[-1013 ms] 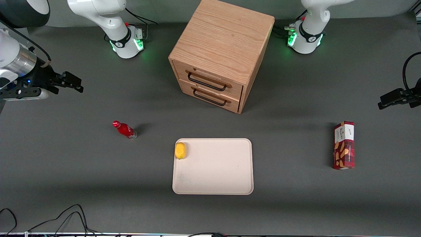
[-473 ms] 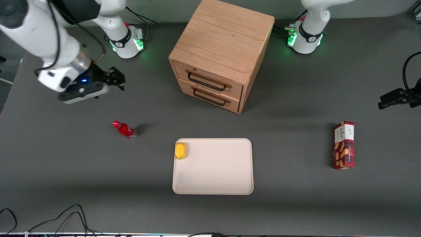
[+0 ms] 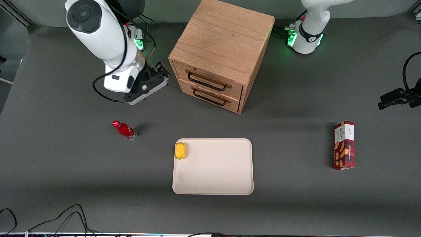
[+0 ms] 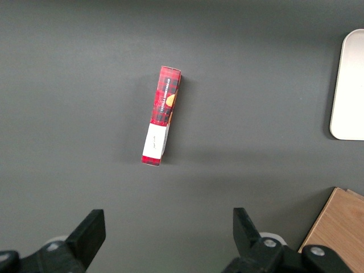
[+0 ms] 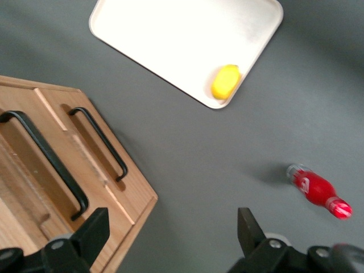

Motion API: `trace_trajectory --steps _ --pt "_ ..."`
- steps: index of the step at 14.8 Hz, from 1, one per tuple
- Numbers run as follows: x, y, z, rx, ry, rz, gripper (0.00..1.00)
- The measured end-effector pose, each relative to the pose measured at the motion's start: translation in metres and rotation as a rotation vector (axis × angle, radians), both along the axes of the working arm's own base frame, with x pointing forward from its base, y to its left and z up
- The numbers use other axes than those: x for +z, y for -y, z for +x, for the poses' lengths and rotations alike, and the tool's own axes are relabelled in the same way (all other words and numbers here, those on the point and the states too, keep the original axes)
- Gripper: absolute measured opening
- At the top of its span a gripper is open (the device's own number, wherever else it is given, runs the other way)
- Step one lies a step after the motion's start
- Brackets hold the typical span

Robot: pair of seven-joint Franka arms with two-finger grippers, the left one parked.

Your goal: Open upper drawer

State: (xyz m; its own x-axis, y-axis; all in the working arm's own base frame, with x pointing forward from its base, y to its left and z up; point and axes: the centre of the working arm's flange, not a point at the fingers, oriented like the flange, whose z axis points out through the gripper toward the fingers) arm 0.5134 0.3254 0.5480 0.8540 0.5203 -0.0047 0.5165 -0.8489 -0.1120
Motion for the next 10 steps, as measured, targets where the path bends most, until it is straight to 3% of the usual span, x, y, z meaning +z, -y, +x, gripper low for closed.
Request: trace_trajectory --steps 10 --pt "-0.051 -0.071 -0.005 0.172 -0.037 0.060 1.00"
